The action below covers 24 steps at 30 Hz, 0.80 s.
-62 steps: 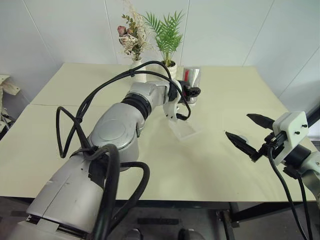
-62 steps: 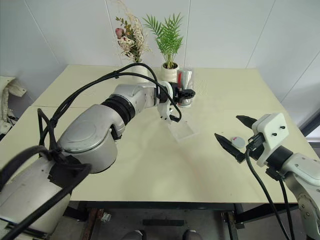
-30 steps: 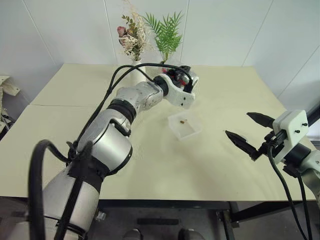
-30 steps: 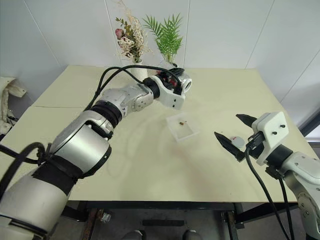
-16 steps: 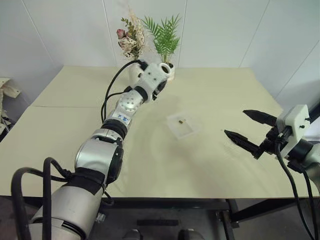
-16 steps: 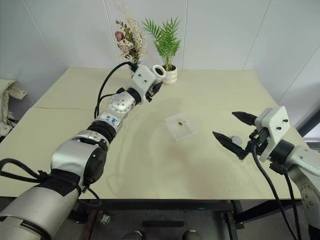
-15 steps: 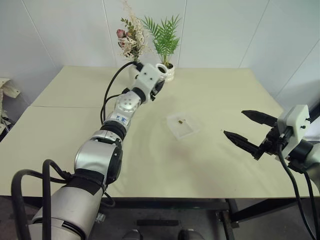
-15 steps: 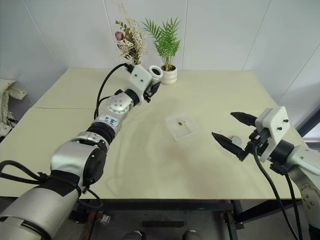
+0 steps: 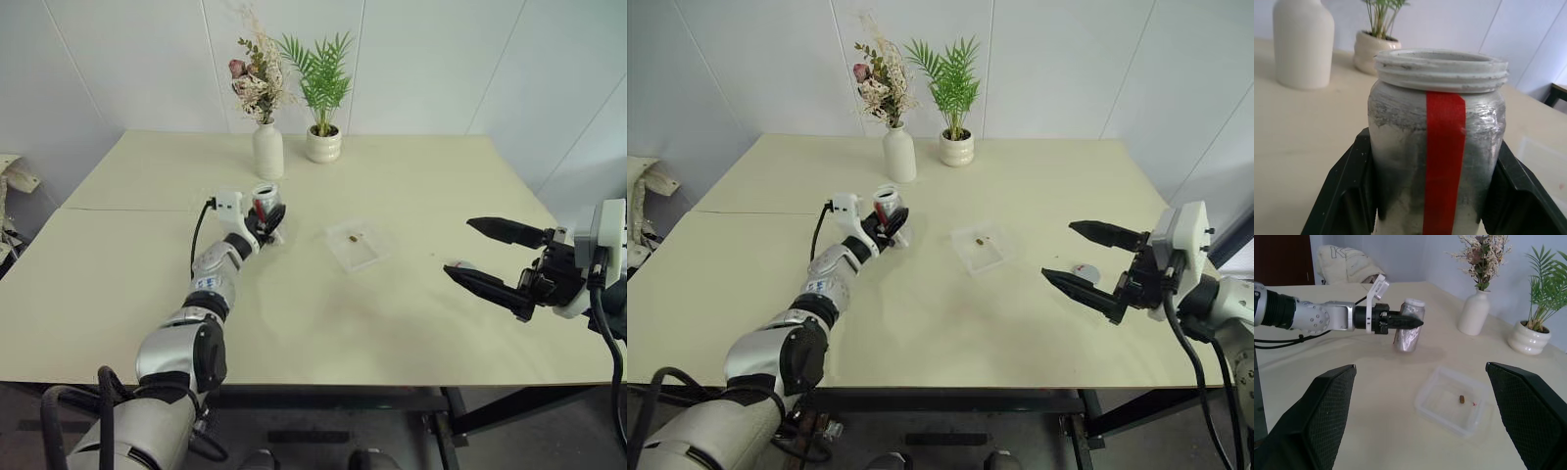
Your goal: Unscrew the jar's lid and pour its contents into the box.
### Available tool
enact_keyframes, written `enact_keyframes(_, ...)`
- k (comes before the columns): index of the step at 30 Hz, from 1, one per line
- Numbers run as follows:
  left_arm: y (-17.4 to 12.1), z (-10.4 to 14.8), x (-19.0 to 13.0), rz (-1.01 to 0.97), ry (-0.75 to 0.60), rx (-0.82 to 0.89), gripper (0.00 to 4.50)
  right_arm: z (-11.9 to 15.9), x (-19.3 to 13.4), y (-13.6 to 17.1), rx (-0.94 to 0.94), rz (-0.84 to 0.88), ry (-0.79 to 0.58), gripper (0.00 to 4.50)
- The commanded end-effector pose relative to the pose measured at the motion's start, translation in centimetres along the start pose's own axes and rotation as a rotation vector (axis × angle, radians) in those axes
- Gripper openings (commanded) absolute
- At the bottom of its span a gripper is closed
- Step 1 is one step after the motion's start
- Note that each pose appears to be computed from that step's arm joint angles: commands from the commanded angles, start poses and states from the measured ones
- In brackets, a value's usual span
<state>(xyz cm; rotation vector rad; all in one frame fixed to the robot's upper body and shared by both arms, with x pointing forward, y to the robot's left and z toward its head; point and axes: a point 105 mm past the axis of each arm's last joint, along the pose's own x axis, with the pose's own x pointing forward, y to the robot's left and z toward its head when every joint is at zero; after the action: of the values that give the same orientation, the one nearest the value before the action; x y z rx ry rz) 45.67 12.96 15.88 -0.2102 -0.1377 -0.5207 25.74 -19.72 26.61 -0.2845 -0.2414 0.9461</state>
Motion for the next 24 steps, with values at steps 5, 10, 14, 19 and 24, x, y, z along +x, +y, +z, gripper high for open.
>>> enact_keyframes(5, -0.5, 0.0, -0.1, -0.050, 0.015, 0.078, 2.18, 0.4, 0.2, -0.1, -0.044, 0.029, 0.016, 4.48)
enact_keyframes(10, -0.7, -0.2, -0.2, -0.094, 0.060, 0.143, 2.18, 0.4, 0.3, 0.0, -0.046, 0.032, 0.021, 4.48)
enact_keyframes(14, -0.9, -0.2, -0.3, -0.129, 0.090, 0.202, 2.18, 0.4, 0.2, 0.1, -0.050, 0.025, 0.021, 4.48)
enact_keyframes(19, -1.0, -0.1, -0.5, -0.160, 0.087, 0.227, 3.41, 0.4, 0.2, 0.2, -0.055, 0.019, 0.022, 4.50)
enact_keyframes(24, -0.7, 0.0, -0.9, -0.179, 0.096, 0.241, 4.48, 0.3, 0.2, 0.1, -0.056, 0.016, 0.023, 4.50)
